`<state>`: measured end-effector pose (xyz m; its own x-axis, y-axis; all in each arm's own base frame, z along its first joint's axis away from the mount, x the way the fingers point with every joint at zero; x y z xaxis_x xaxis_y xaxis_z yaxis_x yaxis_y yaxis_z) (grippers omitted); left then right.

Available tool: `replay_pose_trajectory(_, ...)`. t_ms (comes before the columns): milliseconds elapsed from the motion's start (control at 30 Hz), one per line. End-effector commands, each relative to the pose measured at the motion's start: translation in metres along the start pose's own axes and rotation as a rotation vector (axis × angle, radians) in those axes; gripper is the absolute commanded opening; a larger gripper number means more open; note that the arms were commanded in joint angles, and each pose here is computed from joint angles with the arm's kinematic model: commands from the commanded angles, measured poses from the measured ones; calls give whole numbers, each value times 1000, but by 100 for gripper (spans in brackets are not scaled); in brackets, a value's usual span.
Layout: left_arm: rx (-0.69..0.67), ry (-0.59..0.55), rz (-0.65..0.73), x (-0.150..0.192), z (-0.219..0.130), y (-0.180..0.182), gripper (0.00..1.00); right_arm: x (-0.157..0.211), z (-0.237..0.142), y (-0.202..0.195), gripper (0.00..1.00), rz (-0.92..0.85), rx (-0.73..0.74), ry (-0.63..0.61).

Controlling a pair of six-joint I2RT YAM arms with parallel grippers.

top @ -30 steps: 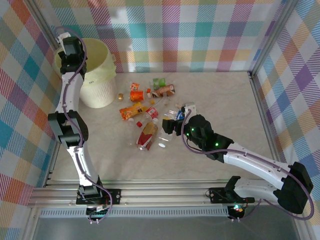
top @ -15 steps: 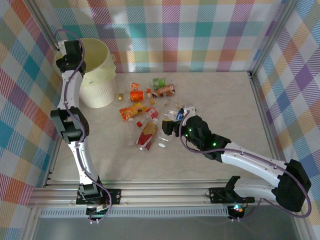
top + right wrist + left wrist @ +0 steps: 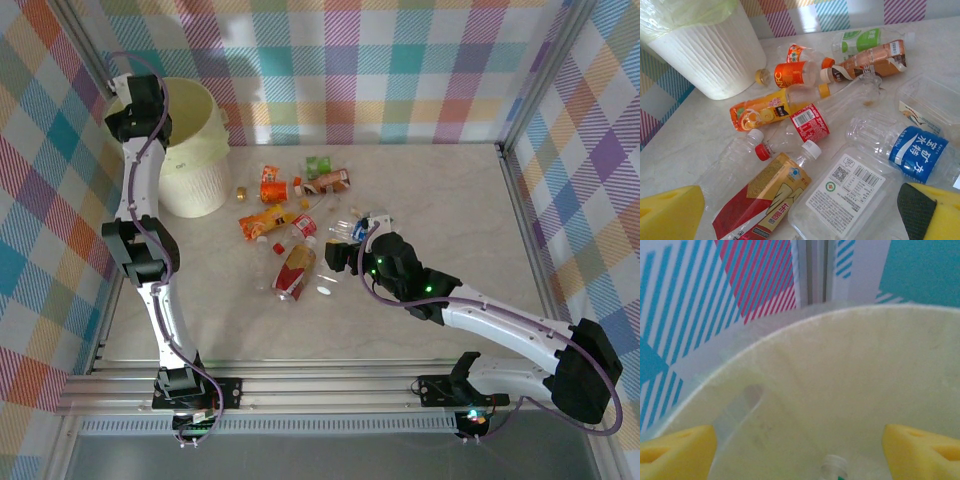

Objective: Put the plastic bottles in the bin

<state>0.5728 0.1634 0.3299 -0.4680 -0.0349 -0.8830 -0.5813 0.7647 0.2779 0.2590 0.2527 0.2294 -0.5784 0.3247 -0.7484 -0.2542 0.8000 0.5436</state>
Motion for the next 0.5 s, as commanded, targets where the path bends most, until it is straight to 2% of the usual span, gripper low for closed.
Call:
replay_pose_trajectory(0,32,-29,-19,-17,-15,-1,88,-2,-4,-2,100,11,12,-15)
replay_pose_trajectory(267,214,-98,-65,-51,-64,-14,94,-1,-7,-9,100,21,37,-25)
replay_pose_trajectory(333,259,-116,-66,-59,-81,-19,100,-1,-7,-12,100,26,48,-31)
replay_pose_trajectory(467,339,-137,-66,-68,-112,-28,100,0,-8,-20,100,36,88,-36)
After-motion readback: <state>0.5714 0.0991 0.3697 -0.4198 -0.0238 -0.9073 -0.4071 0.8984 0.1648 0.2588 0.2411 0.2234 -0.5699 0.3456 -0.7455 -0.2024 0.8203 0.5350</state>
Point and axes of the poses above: each hand's point on the last joint's axis, 136 mm out from that joint toward the fingers, its own z axis out along the fingers, its own y axis along the line the jaws close on, x = y × z, the point moved 2 cm from there along -z, back along the fingers, and after that the axes turned 15 degrees about z, right-handed, at the moved point
